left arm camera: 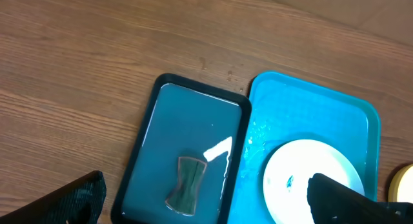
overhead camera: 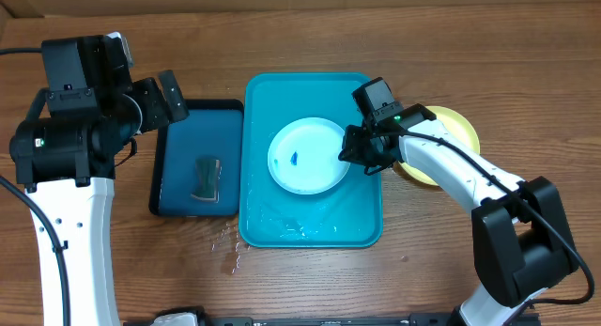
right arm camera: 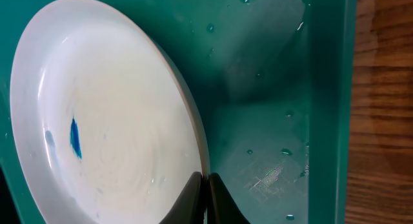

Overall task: Clean dirty plates on tray and stack at the side
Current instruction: 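Grasp the light-blue plate rim and drag it to the teal tray center, then hold the light-blue plate rim steady with the right gripper, then reach the left gripper down into the black water tray to the sponge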

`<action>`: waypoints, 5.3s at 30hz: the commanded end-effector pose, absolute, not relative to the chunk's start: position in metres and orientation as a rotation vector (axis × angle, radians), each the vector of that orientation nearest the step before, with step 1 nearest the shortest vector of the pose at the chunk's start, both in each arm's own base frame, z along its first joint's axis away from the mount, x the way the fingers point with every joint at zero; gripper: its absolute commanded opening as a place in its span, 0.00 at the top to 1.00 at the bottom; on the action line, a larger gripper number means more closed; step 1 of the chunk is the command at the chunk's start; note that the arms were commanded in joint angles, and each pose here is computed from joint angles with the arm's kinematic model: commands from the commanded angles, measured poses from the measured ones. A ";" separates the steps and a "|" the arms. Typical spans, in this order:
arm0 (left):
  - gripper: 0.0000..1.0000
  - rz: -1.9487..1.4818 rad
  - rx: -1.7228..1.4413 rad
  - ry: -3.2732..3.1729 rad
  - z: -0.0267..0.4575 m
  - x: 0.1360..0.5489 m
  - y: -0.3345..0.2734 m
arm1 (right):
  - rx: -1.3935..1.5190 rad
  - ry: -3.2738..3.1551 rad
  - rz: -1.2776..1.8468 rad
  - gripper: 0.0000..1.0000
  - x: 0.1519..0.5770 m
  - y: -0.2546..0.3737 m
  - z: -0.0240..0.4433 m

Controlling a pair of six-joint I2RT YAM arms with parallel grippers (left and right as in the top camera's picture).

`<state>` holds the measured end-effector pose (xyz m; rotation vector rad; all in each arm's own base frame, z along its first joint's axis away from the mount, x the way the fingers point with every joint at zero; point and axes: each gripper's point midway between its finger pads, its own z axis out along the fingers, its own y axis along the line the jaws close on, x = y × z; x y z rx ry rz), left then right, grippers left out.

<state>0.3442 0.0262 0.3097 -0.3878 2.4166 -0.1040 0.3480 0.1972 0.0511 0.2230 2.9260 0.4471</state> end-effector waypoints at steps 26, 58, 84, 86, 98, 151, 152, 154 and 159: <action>0.00 -0.098 -0.406 2.410 0.311 0.346 0.028 | 0.252 2.920 0.465 0.65 0.335 0.194 0.031; 0.00 -0.099 -0.406 2.410 0.311 0.346 0.028 | 0.192 2.875 0.437 0.92 0.339 0.191 0.022; 0.00 -0.098 -0.406 2.410 0.311 0.346 0.028 | 0.187 2.889 0.495 0.77 0.339 0.198 0.030; 0.00 -0.098 -0.406 2.410 0.311 0.346 0.028 | 0.188 2.883 0.469 0.75 0.340 0.196 0.029; 0.00 -0.098 -0.406 2.410 0.311 0.346 0.028 | 0.162 2.882 0.463 0.73 0.340 0.195 0.029; 0.43 -0.306 -0.319 2.987 0.141 0.309 -0.008 | 0.166 2.887 0.447 0.95 0.340 0.193 0.026; 0.44 -0.308 -0.310 3.004 0.135 0.310 -0.009 | 0.166 2.886 0.447 0.95 0.340 0.193 0.026; 0.48 -0.306 -0.253 3.027 0.126 0.314 -0.012 | 0.166 2.887 0.447 0.95 0.340 0.193 0.026; 0.52 -0.309 -0.086 3.081 0.105 0.319 -0.024 | 0.166 2.887 0.447 0.95 0.340 0.193 0.026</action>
